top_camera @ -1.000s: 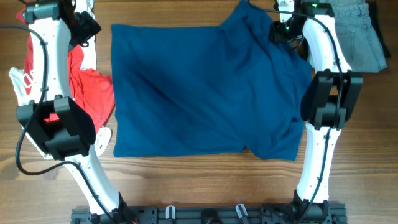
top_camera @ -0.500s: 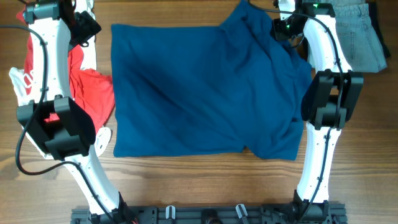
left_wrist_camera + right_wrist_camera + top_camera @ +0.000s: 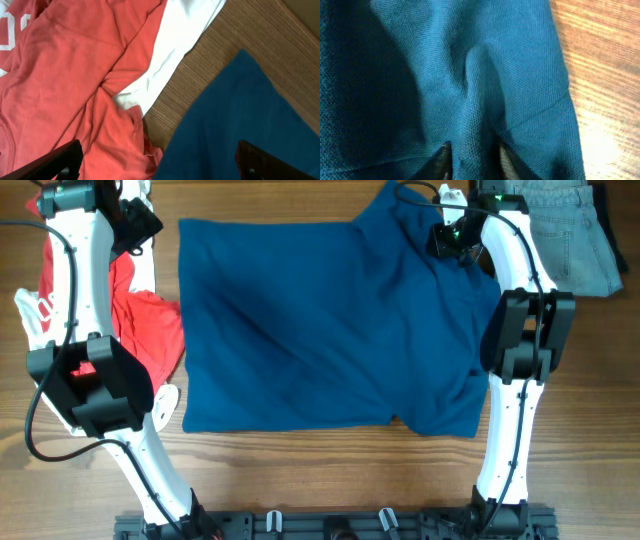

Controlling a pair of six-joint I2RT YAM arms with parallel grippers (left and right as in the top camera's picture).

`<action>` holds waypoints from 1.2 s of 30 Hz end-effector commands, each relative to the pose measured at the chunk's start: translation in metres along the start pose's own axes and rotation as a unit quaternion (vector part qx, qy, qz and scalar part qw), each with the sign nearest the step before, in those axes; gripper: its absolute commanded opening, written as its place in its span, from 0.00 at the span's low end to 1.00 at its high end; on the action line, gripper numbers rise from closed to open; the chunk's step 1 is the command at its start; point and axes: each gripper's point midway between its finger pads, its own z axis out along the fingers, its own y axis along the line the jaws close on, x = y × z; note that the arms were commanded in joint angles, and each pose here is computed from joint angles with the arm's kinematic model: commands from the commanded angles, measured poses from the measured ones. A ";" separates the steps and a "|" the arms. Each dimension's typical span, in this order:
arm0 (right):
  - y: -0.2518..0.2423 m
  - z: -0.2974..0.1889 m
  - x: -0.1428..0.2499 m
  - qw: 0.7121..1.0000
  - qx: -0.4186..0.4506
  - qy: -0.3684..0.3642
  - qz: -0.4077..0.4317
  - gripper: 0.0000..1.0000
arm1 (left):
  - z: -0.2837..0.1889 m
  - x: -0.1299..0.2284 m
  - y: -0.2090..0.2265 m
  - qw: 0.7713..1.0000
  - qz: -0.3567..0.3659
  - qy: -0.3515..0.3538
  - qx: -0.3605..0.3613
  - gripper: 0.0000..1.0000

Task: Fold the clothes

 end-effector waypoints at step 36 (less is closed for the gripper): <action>-0.016 -0.060 -0.095 0.983 0.048 -0.174 -0.015 0.84 | -0.002 0.000 -0.003 1.000 -0.004 -0.001 0.006 0.98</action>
